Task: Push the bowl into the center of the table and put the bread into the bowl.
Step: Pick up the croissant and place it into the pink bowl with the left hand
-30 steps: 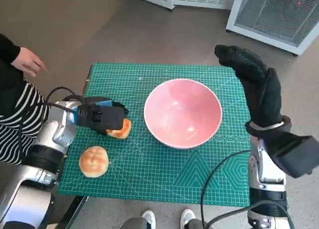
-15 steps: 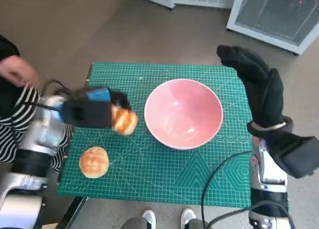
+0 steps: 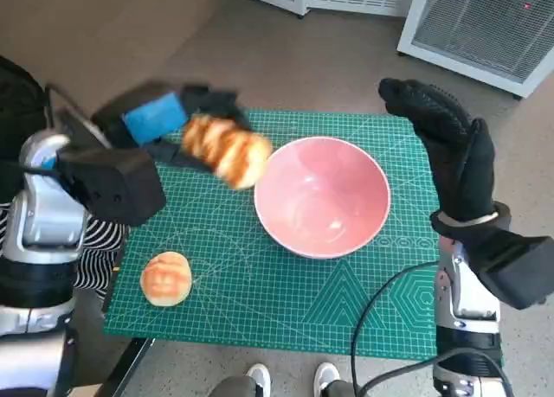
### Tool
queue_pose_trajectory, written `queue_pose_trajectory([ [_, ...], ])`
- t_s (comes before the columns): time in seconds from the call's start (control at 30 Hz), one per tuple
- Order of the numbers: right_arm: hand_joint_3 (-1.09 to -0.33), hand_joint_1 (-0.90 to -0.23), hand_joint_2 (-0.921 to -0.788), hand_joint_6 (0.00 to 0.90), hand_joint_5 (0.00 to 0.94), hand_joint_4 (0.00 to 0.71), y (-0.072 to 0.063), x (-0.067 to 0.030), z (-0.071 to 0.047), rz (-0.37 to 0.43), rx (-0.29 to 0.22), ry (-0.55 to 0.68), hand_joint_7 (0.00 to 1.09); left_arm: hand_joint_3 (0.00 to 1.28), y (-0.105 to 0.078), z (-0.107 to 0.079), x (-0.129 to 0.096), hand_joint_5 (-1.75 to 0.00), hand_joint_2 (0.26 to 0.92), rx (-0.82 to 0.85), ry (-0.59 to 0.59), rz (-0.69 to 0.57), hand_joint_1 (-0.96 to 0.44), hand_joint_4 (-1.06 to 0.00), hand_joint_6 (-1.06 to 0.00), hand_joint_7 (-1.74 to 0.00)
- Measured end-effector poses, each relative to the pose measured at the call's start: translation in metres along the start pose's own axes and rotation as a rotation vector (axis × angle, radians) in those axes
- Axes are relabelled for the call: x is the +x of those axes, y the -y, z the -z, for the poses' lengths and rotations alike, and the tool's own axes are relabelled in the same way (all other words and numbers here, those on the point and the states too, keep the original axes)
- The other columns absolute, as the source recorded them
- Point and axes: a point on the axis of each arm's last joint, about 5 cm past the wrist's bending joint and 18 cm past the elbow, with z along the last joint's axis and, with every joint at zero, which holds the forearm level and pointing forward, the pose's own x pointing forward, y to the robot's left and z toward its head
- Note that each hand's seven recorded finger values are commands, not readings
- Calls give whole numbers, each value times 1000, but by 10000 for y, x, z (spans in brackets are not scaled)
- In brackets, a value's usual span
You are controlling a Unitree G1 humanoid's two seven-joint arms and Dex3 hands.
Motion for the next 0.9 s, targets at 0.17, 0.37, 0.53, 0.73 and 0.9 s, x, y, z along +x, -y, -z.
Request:
queue_pose_trajectory([
  [0.17,-671,-708,-921,1,1,135,8,-7,-1,2,-2,-1,534,36,16,-167,181,-994,887,11,97,-22,3,-790,-736,-1120],
  [0.37,-667,-707,-921,3,2,137,16,-28,3,6,-4,-6,534,30,153,-288,447,-1001,901,17,183,35,3,-769,-712,-1156],
  [0.53,-666,-701,-921,5,3,138,17,-58,5,11,-5,-11,534,28,334,-258,656,-1047,915,0,187,123,2,-757,-670,-1166],
  [0.73,-664,-700,-921,5,4,142,25,-89,-7,22,-9,-12,531,52,570,-188,829,-1115,920,17,146,227,1,-716,-634,-1180],
  [0.9,-662,-701,-921,7,6,146,29,-90,-32,27,-14,-2,528,97,753,-124,921,-1184,920,33,100,290,1,-631,-615,-1216],
])
